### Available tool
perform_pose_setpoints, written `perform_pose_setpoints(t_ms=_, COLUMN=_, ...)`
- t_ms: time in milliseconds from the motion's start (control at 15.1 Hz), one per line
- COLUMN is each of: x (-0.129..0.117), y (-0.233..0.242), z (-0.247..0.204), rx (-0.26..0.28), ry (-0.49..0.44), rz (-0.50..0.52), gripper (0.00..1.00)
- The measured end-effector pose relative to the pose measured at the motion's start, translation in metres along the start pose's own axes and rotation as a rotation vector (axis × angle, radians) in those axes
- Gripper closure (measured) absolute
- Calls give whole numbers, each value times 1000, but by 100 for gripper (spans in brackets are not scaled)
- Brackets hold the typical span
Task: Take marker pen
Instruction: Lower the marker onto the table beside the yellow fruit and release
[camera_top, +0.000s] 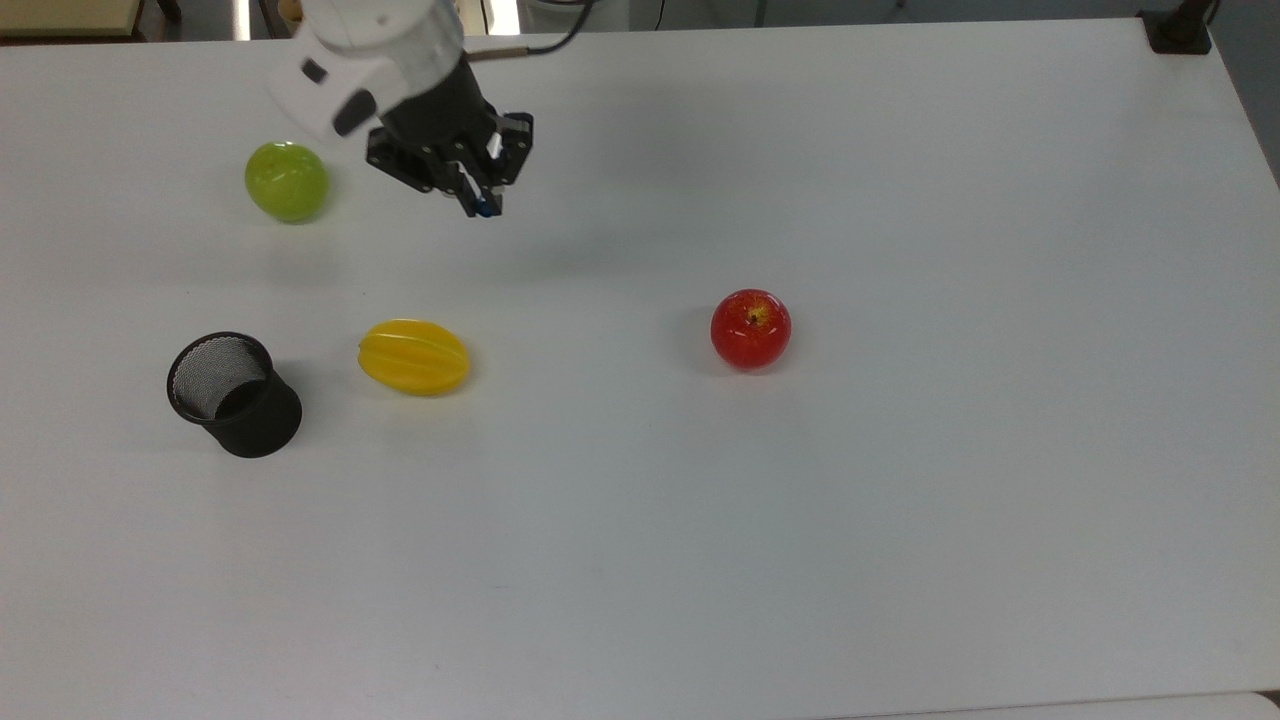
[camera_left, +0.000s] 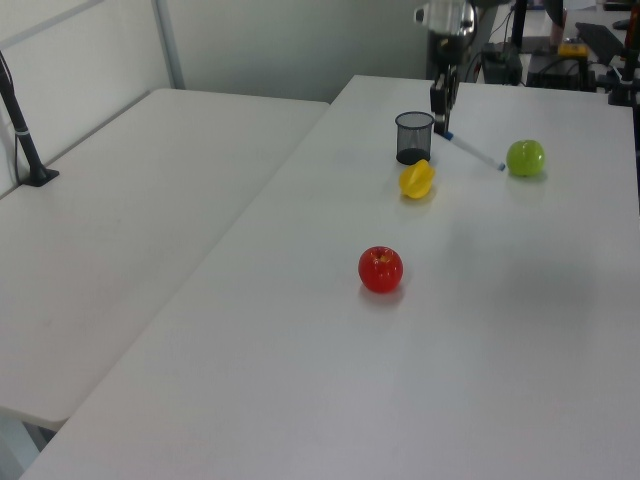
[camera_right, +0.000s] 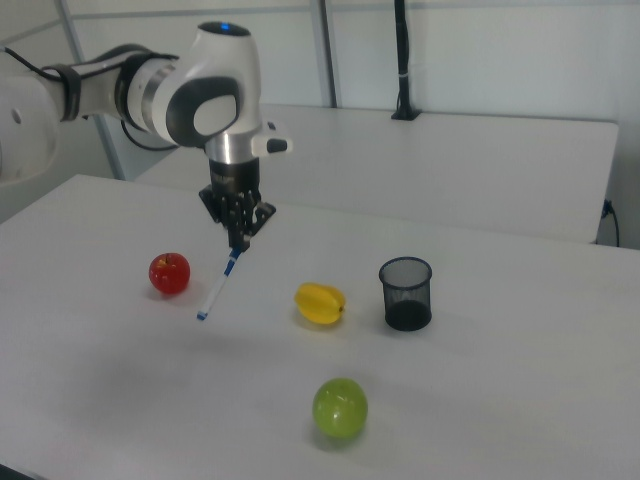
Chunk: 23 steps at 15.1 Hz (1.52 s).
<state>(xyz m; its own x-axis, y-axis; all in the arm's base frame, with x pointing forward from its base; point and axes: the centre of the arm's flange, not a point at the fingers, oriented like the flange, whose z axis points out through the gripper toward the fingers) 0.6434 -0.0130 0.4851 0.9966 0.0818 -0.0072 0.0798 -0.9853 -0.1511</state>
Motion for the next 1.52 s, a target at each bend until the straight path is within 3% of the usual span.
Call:
perform_pose_setpoints(t_ms=264, x=2, y=-9, z=63, rx=2, ry=-112, rz=-14, gripper=82)
perform_pose_setpoints(t_ms=462, x=7, y=-9, z=108, rx=-27, ry=-180, rz=-30, gripper=82)
perform_pose_setpoints(t_ms=1255, x=17, y=3, z=162, rx=-44, ry=-209, rz=-5, gripper=79)
perform_pose_setpoints(t_ms=1519, x=19, y=4, z=166, rx=-54, ry=-199, rz=55, gripper=44)
